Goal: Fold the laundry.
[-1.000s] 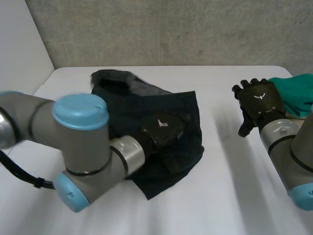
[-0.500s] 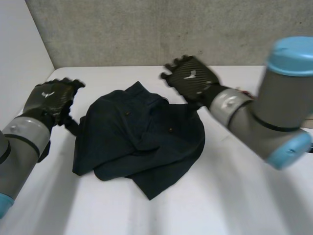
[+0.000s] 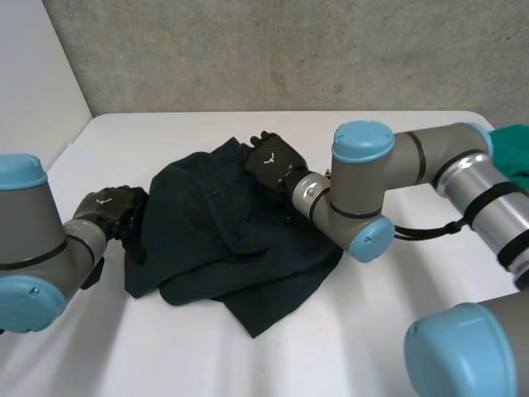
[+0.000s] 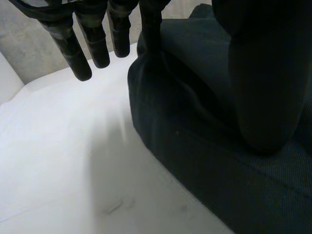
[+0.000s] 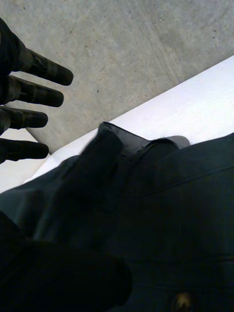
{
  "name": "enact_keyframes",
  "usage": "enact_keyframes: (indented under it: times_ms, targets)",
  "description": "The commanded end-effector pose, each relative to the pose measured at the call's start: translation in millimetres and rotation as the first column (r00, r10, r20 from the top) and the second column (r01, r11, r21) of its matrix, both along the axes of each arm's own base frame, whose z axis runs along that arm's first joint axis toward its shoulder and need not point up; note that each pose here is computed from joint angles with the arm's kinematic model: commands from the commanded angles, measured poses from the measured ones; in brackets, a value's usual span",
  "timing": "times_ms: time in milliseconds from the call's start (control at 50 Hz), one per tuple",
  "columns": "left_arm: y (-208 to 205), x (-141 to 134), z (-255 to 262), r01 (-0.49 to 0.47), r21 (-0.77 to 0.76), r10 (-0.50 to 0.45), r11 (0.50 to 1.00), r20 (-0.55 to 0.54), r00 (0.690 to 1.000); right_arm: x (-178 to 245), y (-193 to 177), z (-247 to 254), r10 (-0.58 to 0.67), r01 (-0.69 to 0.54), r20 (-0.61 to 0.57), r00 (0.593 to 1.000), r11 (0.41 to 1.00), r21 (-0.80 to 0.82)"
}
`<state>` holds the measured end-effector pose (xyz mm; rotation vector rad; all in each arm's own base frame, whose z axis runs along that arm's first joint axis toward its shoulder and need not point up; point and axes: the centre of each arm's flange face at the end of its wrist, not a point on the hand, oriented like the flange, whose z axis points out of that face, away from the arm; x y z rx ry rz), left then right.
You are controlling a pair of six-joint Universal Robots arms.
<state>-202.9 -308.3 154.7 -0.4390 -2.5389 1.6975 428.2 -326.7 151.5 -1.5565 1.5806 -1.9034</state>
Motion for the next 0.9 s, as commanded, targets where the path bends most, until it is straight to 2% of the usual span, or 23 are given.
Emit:
enact_keyframes:
  times_ms: [20, 200, 320, 400, 420, 480, 500, 540, 600, 700, 720, 800, 860, 900]
  targets:
    - [2, -10, 1, 0.028, -0.008, -0.028, 1.000, -0.006, 1.000, 6, -7, -26, 0.009, -0.009, -0.004, 1.000, 1.000, -0.023]
    - [7, -24, 4, 0.068, -0.029, -0.068, 0.997, -0.010, 0.998, 13, -15, -40, 0.023, -0.019, 0.040, 0.999, 0.996, -0.092]
    - [-12, -35, 40, 0.083, -0.195, -0.091, 0.977, -0.033, 0.995, 15, -25, -15, -0.008, 0.026, 0.105, 0.994, 0.984, -0.178]
    - [-30, -50, 79, 0.090, -0.363, -0.123, 0.927, -0.067, 0.990, 2, -49, 47, -0.151, 0.221, 0.244, 0.958, 0.931, -0.290]
    - [-38, -54, 96, 0.083, -0.440, -0.132, 0.894, -0.082, 0.988, -2, -52, 58, -0.170, 0.248, 0.264, 0.949, 0.921, -0.300]
    - [-48, -59, 121, 0.066, -0.547, -0.148, 0.834, -0.106, 0.983, -9, -48, 99, -0.182, 0.283, 0.315, 0.932, 0.906, -0.315]
    - [-51, -62, 137, 0.059, -0.609, -0.165, 0.791, -0.120, 0.979, -10, -45, 107, -0.176, 0.279, 0.319, 0.931, 0.907, -0.314]
    - [-50, -68, 149, 0.062, -0.653, -0.190, 0.755, -0.128, 0.973, -12, -38, 117, -0.169, 0.263, 0.310, 0.936, 0.920, -0.291]
    - [-40, -82, 163, 0.088, -0.695, -0.245, 0.714, -0.131, 0.961, -25, -25, 128, -0.179, 0.235, 0.267, 0.947, 0.951, -0.198]
    - [-15, -96, 162, 0.154, -0.685, -0.316, 0.712, -0.117, 0.941, -57, -1, 123, -0.210, 0.212, 0.107, 0.972, 0.977, -0.009]
    - [-10, -97, 159, 0.167, -0.676, -0.326, 0.717, -0.114, 0.938, -72, 6, 113, -0.219, 0.217, 0.033, 0.975, 0.975, 0.054]
    - [18, -99, 145, 0.219, -0.623, -0.358, 0.751, -0.104, 0.928, -110, 28, 101, -0.202, 0.217, -0.110, 0.973, 0.965, 0.149]
    - [43, -96, 124, 0.270, -0.537, -0.372, 0.800, -0.090, 0.924, -129, 50, 95, -0.175, 0.210, -0.199, 0.964, 0.962, 0.173]
    - [64, -94, 107, 0.310, -0.453, -0.384, 0.836, -0.080, 0.920, -144, 71, 85, -0.140, 0.204, -0.298, 0.944, 0.959, 0.194]
